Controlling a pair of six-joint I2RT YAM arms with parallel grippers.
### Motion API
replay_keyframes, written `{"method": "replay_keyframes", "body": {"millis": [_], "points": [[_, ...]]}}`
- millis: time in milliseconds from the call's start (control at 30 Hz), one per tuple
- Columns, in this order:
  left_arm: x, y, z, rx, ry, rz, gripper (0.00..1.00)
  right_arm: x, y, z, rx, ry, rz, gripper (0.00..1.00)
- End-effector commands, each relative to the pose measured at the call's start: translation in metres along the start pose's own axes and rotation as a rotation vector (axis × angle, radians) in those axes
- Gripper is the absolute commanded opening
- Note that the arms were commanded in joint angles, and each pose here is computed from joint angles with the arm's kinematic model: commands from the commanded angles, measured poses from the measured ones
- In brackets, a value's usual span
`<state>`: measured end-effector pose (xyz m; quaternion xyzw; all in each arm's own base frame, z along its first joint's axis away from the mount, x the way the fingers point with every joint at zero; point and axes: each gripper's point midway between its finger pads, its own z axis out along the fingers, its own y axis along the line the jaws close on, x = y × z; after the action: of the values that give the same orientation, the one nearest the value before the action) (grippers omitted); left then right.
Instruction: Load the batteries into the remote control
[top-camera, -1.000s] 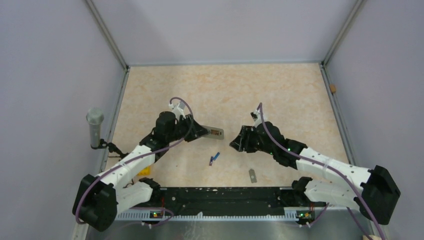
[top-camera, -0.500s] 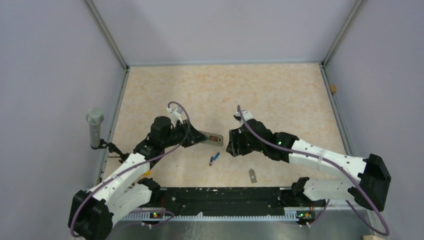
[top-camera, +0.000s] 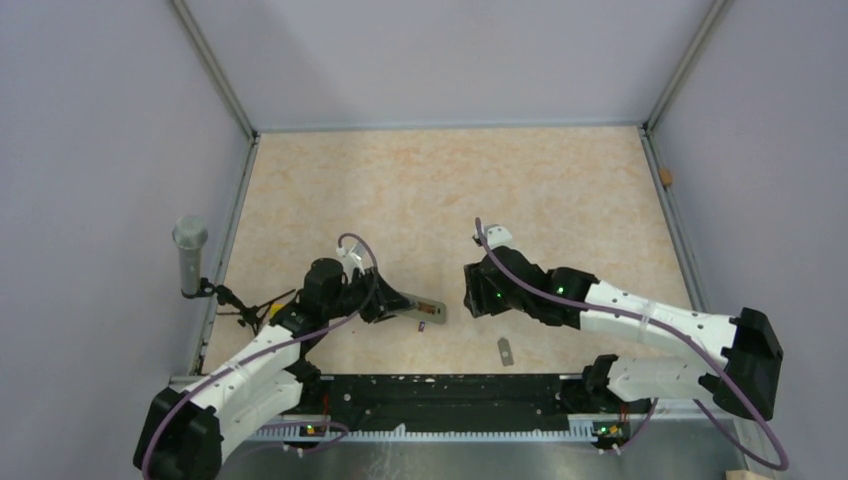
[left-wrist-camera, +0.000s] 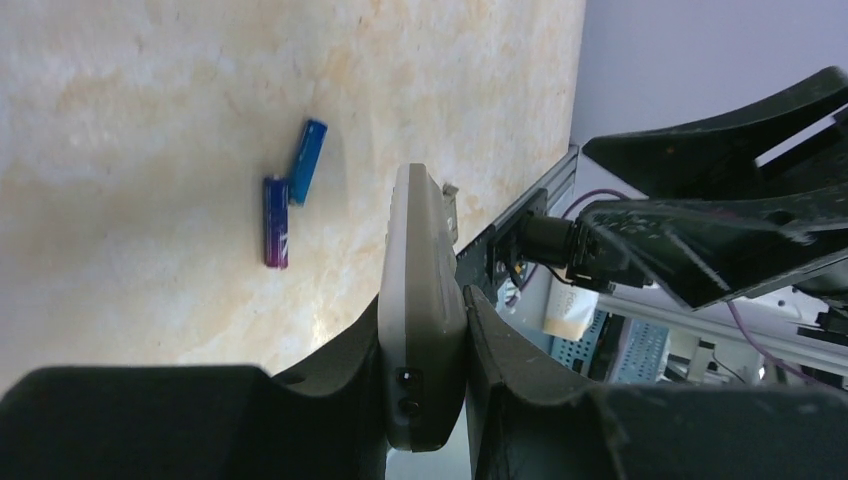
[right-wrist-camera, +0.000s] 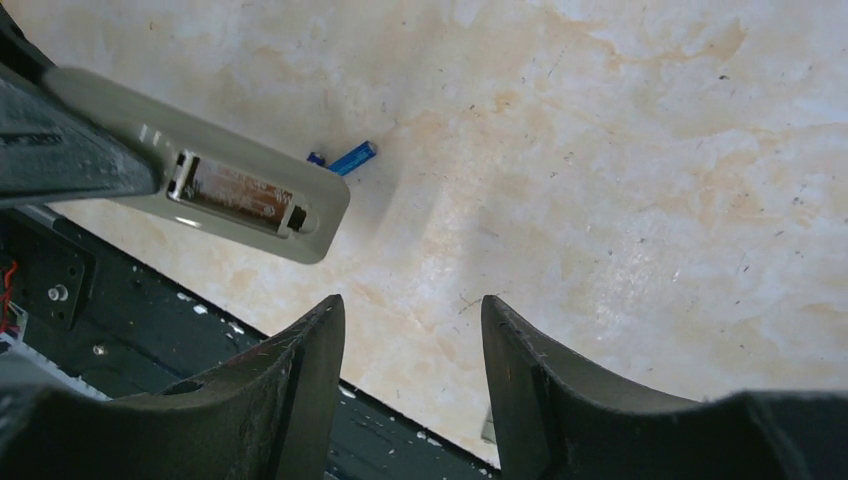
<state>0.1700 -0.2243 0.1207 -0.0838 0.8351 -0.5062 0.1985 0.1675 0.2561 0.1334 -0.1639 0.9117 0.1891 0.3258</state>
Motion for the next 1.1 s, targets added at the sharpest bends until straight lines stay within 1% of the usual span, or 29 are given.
{"method": "replay_keyframes", "body": {"millis": [0, 200, 367, 567, 767, 833, 1067], "points": [[0.012, -0.011, -0.003, 0.086, 0.006, -0.066, 0.00, -0.010, -0.004, -0.010, 0.019, -0.059, 0.026, 0.52], [0.036, -0.005, 0.003, 0.098, 0.023, -0.154, 0.00, -0.008, -0.002, -0.007, 0.006, -0.059, 0.034, 0.53], [0.044, 0.010, 0.007, 0.068, -0.012, -0.210, 0.00, -0.006, -0.002, -0.007, 0.000, -0.056, 0.034, 0.53], [0.040, 0.025, 0.013, 0.039, -0.089, -0.236, 0.00, -0.004, -0.002, -0.006, -0.008, -0.058, 0.036, 0.53], [0.049, 0.029, 0.020, 0.022, -0.068, -0.243, 0.03, -0.001, -0.001, -0.005, -0.019, -0.054, 0.036, 0.53], [0.054, 0.032, 0.021, 0.009, -0.053, -0.244, 0.06, 0.000, -0.001, -0.004, -0.022, -0.052, 0.036, 0.53], [0.068, 0.045, 0.022, -0.041, -0.008, -0.245, 0.32, 0.001, 0.001, -0.001, -0.023, -0.046, 0.030, 0.53]]}}
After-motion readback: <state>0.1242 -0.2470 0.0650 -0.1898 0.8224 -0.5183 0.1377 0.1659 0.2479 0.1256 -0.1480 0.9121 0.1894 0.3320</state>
